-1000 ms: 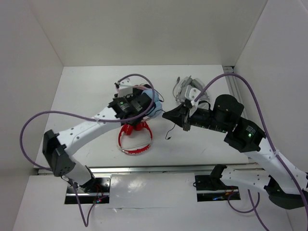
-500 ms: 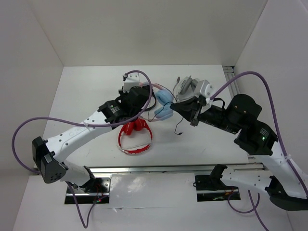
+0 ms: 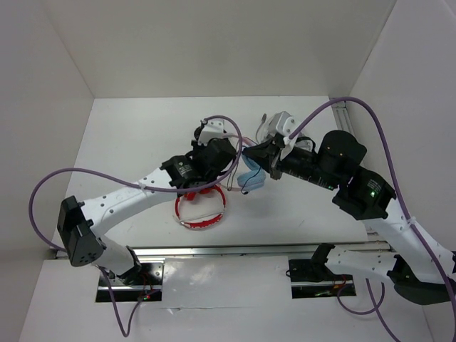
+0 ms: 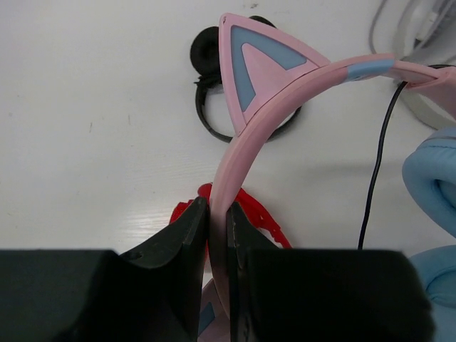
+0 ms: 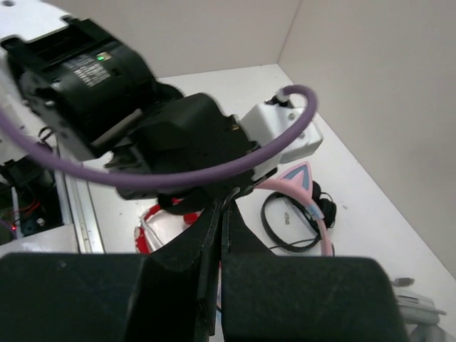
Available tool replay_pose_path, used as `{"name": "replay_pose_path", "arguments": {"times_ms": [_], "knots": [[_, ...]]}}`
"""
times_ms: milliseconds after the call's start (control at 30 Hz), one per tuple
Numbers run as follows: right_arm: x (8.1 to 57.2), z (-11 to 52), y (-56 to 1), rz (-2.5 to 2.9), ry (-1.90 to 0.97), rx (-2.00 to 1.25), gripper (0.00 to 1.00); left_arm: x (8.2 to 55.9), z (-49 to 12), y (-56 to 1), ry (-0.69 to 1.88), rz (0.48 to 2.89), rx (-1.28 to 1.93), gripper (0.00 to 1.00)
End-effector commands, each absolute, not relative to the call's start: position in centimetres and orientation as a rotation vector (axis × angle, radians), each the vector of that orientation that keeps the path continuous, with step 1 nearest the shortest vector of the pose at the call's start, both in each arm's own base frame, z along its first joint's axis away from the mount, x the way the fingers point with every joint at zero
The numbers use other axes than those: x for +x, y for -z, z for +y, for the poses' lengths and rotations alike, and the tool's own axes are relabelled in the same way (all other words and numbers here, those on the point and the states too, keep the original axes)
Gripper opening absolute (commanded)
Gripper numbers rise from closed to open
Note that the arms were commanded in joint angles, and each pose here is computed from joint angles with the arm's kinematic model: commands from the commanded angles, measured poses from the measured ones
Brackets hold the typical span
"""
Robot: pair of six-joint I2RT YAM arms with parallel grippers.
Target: Wrap the headphones
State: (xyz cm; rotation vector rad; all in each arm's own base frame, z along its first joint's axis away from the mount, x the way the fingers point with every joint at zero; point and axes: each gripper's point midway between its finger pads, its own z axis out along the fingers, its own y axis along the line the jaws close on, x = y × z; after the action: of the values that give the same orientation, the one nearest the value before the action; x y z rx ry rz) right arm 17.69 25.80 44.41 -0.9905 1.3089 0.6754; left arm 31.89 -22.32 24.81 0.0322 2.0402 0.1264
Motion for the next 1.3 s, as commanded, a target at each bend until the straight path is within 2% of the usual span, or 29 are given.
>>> {"name": "replay_pose_path", "arguments": {"times_ms": [0,233,533,833,967,1000,1033,1100,1267], "knots": [[18.5,24.6,-48.0,1.219,-0.597,-0.911,0.0,31.9,-23.2,-27.7,-0.031,1.921,0.016,0.0],[19.5,21.8,-49.1,1.264,-0.44,-0.879,0.0,28.6,-22.1,-27.7,0.026,1.865,0.067,0.0],[21.3,19.7,-49.2,1.348,-0.25,-0.894,0.0,26.4,-20.9,-26.9,-0.102,1.89,0.156,0.0],[21.2,18.7,-49.6,1.386,-0.207,-0.904,0.0,26.1,-18.8,-29.4,-0.309,1.851,0.098,0.0],[22.5,17.6,-49.6,1.375,-0.103,-0.852,0.0,25.7,-20.3,-29.3,-0.216,1.878,0.173,0.0],[23.4,17.2,-47.9,1.406,-0.04,-0.845,0.0,25.6,-20.6,-29.4,-0.202,1.876,0.22,0.0],[23.3,16.4,-49.4,1.348,-0.034,-0.772,0.0,25.8,-21.4,-30.1,-0.13,1.858,0.213,0.0],[23.6,16.3,-47.9,1.328,0.007,-0.79,0.0,25.1,-22.0,-30.4,-0.03,1.848,0.286,0.0],[23.0,16.6,-48.4,1.274,-0.033,-0.796,0.0,24.0,-23.3,-31.9,0.137,1.813,0.367,0.0]]}}
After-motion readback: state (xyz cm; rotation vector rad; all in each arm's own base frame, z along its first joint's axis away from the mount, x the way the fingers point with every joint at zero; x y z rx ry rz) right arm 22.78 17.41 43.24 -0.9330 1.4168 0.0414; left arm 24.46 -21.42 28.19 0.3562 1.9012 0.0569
